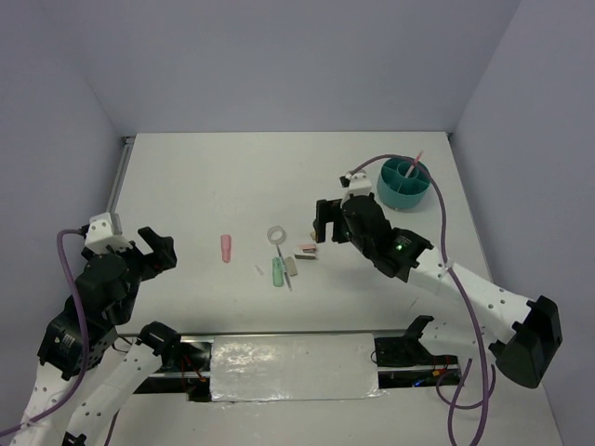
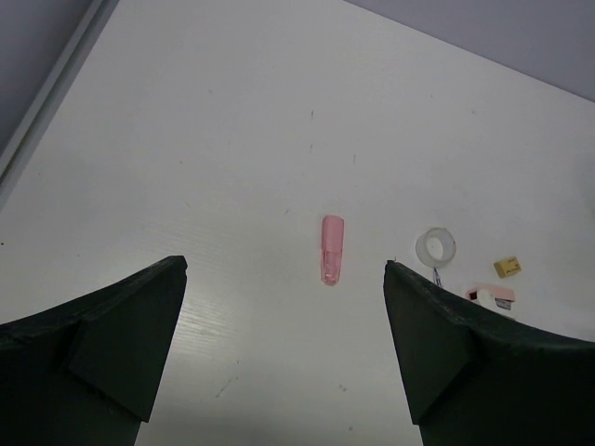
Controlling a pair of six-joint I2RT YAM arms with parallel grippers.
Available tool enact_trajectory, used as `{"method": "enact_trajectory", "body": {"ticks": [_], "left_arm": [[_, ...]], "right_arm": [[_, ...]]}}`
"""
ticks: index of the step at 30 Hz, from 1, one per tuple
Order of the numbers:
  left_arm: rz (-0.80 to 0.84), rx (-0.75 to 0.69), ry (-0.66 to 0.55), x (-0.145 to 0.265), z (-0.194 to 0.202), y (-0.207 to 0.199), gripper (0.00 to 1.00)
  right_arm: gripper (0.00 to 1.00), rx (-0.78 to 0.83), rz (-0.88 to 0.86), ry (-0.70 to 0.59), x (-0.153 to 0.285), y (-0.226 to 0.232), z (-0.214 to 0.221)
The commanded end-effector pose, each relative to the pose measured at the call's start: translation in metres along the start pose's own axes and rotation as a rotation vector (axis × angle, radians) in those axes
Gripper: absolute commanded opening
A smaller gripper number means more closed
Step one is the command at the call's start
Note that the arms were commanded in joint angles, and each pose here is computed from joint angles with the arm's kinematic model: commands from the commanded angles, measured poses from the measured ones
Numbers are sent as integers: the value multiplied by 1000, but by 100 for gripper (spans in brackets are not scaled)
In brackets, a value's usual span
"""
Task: Sort the stationery into containers
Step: Pick up the pen from the center of the board.
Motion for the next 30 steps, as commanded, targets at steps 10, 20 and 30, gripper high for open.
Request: {"method": "enact_trajectory", "body": {"ticks": [10,20,30], "left_arm": [[15,14,-35,-1,-7,-4,99],[43,1,-28,-1,-7,-7,99],[56,6,-39,1,-7,-7,99]], "right_arm": [[56,93,-197,369,-16,87,84],[47,152,-208,493,-44,117,124],[33,199,-161,527,-71,123,133]]}}
Point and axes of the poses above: each gripper's point midway between its finger pads, its own x axis back along the fingers, its own y axis along the line the jaws close on, z = x × y, the point moved 5 cm from there along x, back along the fingers, and after that the axes turned 3 degrees about x, right-handed, at the moved point
